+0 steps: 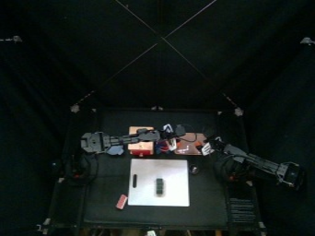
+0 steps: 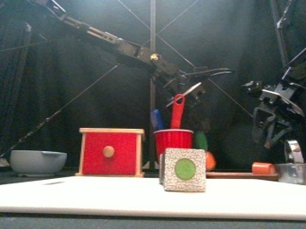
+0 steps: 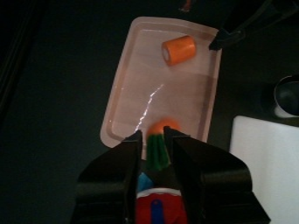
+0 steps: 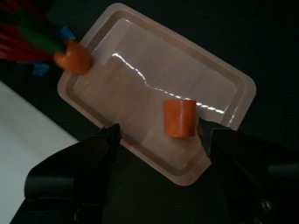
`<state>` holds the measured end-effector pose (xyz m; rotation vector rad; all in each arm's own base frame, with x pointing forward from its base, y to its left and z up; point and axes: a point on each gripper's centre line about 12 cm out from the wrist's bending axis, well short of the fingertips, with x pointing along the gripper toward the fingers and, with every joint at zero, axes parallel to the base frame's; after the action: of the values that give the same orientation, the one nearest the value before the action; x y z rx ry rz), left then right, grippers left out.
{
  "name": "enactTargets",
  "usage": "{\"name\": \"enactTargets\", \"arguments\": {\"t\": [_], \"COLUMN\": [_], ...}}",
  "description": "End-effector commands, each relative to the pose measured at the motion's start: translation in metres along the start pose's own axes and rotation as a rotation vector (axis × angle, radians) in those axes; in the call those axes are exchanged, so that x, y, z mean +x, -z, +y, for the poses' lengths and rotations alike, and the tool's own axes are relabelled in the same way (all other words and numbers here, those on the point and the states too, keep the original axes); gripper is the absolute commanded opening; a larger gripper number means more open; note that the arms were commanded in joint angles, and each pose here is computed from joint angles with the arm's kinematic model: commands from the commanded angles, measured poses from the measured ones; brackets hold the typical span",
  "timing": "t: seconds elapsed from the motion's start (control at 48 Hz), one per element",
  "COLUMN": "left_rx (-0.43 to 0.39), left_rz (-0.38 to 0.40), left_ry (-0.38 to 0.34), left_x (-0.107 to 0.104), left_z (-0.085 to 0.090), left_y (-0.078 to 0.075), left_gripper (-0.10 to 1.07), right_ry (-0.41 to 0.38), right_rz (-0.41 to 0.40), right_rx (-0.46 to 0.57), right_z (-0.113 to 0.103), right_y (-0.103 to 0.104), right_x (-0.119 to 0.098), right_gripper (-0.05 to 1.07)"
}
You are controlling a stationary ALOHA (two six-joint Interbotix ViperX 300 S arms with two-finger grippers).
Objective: Place carrot top onto plate
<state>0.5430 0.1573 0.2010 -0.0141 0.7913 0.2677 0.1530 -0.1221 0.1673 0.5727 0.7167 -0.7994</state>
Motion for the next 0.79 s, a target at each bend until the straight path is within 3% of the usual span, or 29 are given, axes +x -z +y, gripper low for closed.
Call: {"name": "enactTargets", "arguments": {"t": [0.0, 0.438, 0.771], "left_rx": [-0.008, -0.003, 0.007], "left_rz": [-0.056, -0.105, -0.219], "left_ry": [-0.007, -0.011, -0.007], "left_x": [-0.014, -0.025, -0.073], "left_z": [0.005, 0.006, 0.002], "left_y": [-0.02, -0.031, -0.043], "left_gripper": [0.75, 0.76, 0.76], "right_ry": [-0.005, -0.006, -0.018], "right_rz": [-0.018, -0.012, -0.015], "right_rx": [0.005, 0.009, 0.0], "right_z": [0.002, 0.002, 0.004], "right_y": [-0.006, -0.004, -0.004], "right_x": [-0.002, -0.001, -0.001], "right_gripper": [0.99, 0.99, 0.99]}}
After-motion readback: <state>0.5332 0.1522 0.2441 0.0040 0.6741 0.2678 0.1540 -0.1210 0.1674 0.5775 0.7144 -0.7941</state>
